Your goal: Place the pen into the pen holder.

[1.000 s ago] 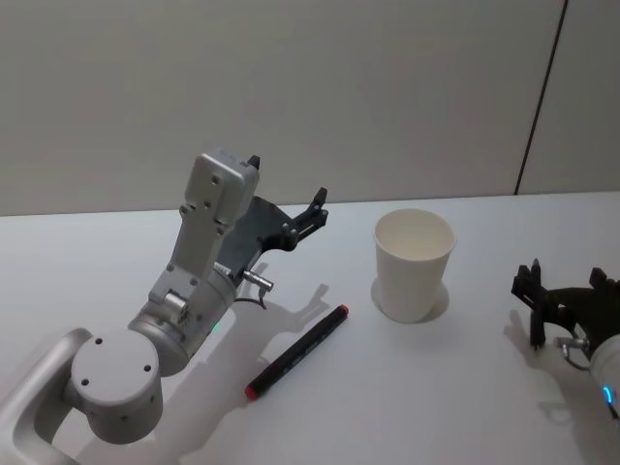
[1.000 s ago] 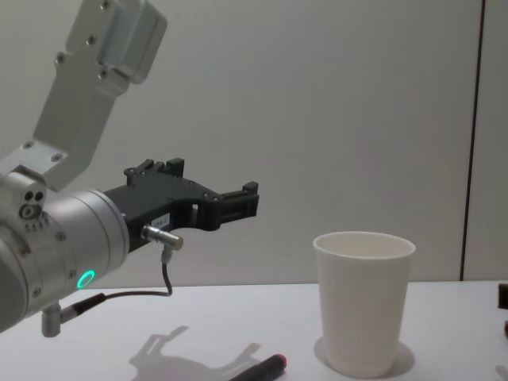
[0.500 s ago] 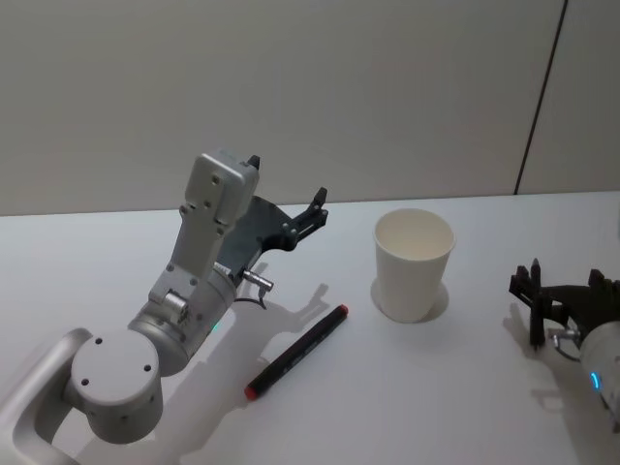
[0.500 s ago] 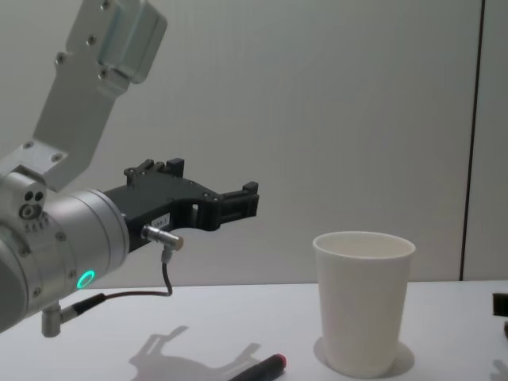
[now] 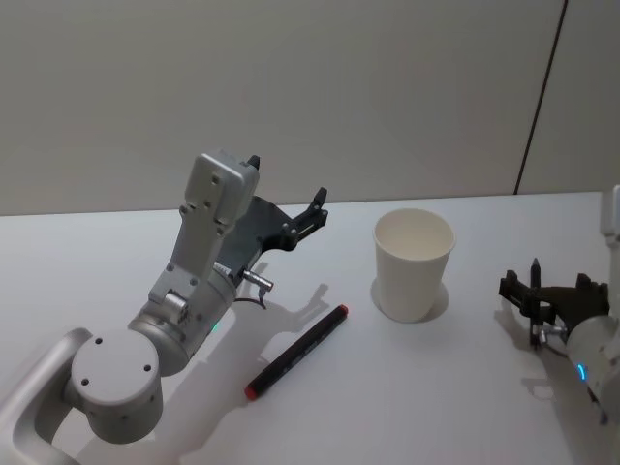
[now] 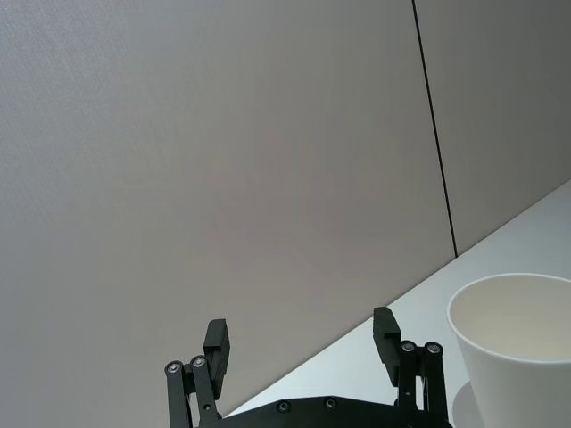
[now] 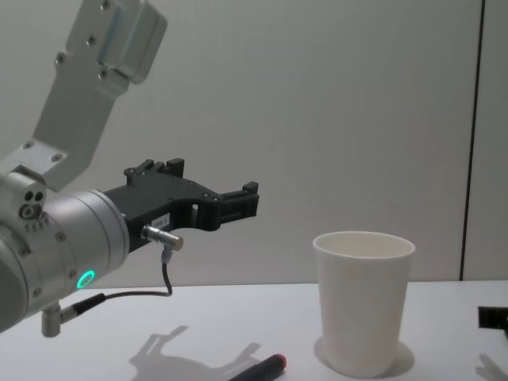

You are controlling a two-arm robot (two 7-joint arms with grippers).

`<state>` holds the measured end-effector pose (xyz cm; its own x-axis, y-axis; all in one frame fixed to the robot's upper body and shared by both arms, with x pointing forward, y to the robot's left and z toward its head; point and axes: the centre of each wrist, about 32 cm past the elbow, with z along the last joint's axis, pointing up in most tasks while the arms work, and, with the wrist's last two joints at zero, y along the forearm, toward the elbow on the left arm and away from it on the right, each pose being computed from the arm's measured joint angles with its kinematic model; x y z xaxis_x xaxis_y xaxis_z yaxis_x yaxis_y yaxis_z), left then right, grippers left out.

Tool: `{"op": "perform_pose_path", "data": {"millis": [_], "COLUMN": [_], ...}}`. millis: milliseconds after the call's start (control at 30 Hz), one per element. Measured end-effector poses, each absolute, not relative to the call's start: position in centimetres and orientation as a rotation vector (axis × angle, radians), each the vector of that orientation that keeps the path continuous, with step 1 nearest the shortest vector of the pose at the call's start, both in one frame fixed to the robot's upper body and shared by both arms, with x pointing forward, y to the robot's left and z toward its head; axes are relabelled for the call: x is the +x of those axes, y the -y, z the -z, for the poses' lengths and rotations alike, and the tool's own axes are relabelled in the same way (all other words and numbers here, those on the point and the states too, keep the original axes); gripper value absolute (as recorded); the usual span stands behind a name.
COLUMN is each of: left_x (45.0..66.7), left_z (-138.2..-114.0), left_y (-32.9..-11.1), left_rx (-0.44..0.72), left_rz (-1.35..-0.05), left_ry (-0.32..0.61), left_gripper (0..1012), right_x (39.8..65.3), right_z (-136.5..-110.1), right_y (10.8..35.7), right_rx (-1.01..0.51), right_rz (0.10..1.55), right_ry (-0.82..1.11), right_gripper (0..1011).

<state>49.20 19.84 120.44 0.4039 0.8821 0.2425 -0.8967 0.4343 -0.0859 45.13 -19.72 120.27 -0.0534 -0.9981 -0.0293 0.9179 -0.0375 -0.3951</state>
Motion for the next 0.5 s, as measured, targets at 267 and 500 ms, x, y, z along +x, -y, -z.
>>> {"op": "perform_pose_path", "data": {"millis": [267, 500], "left_x": [49.2, 49.2], "left_z": [-120.4, -120.4], "left_y": [-19.8, -19.8], "left_rx": [0.061, 0.061], "left_rz": [-1.124, -1.124], "left_ry": [0.268, 0.268], "left_gripper": [1001, 1001], "right_x": [45.9, 46.3], "right_z": [-119.9, -119.5], "right_y": [19.5, 19.4], "right_rx": [-0.307, -0.321], "right_rz": [1.582, 1.584], "right_ry": [-0.371, -0.383], "right_gripper": [1002, 1001]}}
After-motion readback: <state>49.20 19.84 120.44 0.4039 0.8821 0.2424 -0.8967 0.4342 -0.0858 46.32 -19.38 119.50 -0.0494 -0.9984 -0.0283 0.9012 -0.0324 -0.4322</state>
